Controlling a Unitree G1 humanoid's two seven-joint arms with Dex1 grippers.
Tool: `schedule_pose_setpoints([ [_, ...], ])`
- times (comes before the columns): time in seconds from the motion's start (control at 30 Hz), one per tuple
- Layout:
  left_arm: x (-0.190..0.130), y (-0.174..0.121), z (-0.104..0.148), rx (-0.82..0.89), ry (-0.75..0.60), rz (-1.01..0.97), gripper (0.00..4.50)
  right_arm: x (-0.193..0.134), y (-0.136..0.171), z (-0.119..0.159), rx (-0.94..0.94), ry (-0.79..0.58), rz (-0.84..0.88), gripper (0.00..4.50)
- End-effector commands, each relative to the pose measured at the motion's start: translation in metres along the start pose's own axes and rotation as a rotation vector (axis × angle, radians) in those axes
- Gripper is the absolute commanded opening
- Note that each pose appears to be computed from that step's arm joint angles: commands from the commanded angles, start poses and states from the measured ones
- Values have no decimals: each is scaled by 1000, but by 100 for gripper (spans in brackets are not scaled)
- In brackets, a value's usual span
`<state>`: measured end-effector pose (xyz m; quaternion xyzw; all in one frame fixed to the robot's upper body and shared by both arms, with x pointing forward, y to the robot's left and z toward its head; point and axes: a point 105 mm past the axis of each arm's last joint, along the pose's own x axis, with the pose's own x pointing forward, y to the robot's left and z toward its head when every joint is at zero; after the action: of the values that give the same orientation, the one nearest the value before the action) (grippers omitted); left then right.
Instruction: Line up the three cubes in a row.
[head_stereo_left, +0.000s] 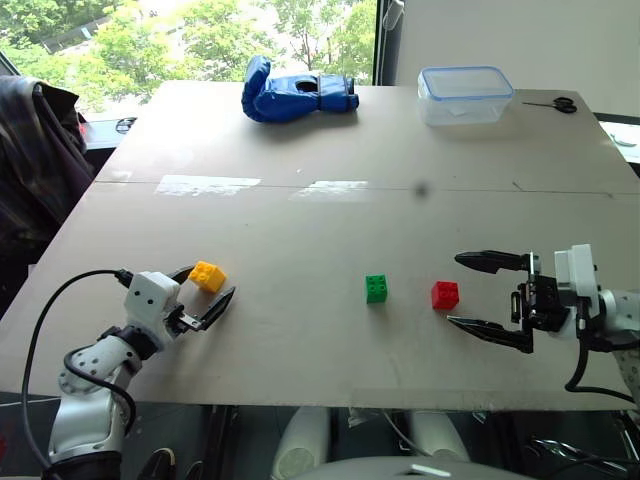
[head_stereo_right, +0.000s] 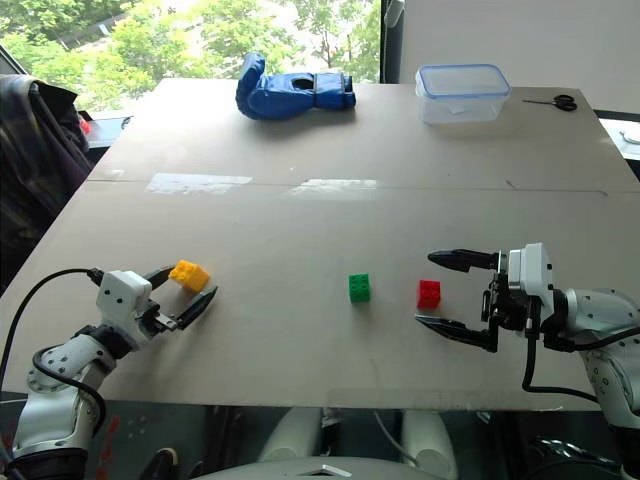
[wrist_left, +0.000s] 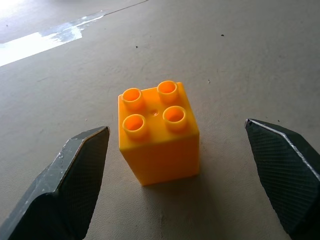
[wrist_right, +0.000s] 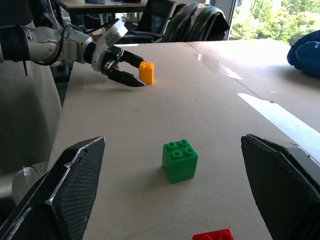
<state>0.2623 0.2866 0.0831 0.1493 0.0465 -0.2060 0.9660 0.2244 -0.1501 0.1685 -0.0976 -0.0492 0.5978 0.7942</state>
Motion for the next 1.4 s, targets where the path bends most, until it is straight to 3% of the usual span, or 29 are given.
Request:
schedule_pose_setpoints([
  [0.03, 1, 1, 6, 21, -23, 5, 445, 0, 2, 12, -36, -25, 15, 450],
  [0.33, 3, 0, 4, 14, -24, 17, 445, -1, 4, 15, -15, -46, 32, 450],
  [0.43, 4, 2, 4, 14, -25, 18, 368, -1, 5, 15, -15, -44, 36, 450],
  [0.6, 10, 5, 6, 24, -33, 1, 129, -4, 6, 13, -21, -31, 29, 450],
  [0.73, 20, -1, 16, 36, -62, -73, 129, -6, 8, 12, -23, -25, 19, 450],
  [1.0, 55, -59, 60, 170, -145, -642, 129, -10, 9, 9, -19, -5, -2, 450],
  [1.1, 63, -84, 61, 331, -110, -886, 129, -13, 8, 8, -19, 6, -13, 450],
  [1.4, 98, -104, 57, 484, -64, -1125, 129, -12, 11, 7, -21, 3, -51, 450],
])
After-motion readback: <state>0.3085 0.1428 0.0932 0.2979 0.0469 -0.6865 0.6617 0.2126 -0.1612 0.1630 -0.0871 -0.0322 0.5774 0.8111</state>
